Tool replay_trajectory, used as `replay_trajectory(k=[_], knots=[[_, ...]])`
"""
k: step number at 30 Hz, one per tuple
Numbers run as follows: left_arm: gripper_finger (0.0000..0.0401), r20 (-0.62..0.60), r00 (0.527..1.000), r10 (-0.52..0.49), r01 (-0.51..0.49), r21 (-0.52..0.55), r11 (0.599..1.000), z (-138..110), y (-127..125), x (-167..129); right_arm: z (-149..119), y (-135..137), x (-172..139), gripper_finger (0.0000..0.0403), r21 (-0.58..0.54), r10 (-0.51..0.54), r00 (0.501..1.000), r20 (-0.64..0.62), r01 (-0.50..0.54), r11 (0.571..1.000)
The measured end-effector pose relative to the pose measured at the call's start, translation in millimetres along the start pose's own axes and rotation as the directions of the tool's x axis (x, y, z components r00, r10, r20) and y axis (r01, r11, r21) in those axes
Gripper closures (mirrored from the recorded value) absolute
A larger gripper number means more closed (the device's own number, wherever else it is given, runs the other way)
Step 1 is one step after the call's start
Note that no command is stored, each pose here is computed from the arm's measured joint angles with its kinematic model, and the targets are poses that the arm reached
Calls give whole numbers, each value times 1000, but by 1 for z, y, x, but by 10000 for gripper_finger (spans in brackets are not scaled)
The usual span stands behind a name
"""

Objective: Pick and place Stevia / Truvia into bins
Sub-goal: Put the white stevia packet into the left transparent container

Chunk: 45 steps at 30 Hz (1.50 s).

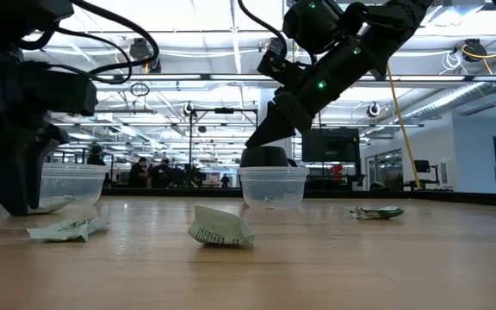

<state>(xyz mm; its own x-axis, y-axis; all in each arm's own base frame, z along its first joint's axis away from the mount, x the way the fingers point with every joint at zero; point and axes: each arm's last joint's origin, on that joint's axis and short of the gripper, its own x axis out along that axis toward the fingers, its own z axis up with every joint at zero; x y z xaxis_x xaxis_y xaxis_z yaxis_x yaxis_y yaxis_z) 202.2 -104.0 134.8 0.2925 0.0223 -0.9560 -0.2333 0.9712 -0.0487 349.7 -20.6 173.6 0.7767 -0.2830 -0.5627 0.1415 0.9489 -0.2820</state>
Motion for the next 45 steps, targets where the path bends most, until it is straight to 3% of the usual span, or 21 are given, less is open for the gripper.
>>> replay_trajectory(k=[4,10,17,22,26,30,35,41,45], knots=[[319,-1,1000,1,-1,57,998,0,0,0,0,0,0,339,0,0,1000,0,0,1000],[391,1,1000,4,-4,51,999,0,1,0,0,0,0,339,0,0,1000,0,0,1000],[397,36,999,-8,4,97,995,18,-10,-16,0,0,0,339,0,0,1000,1,0,1000],[397,35,989,147,-150,121,981,39,-15,-55,1,0,0,339,1,-1,1000,6,1,1000],[394,-3,947,322,-318,144,937,46,-8,-85,1,0,0,339,1,-1,1000,7,1,1000],[397,-60,898,436,-424,152,893,48,6,-100,1,0,0,339,1,-1,1000,7,1,1000],[395,-159,853,497,-469,183,864,43,27,-87,1,0,0,339,1,-1,1000,7,1,1000],[395,-249,886,390,-340,221,914,33,45,-49,1,0,0,339,1,-1,1000,7,1,1000],[398,-278,886,372,-316,226,922,26,57,-33,1,0,0,339,-2,-1,1000,8,1,1000]])
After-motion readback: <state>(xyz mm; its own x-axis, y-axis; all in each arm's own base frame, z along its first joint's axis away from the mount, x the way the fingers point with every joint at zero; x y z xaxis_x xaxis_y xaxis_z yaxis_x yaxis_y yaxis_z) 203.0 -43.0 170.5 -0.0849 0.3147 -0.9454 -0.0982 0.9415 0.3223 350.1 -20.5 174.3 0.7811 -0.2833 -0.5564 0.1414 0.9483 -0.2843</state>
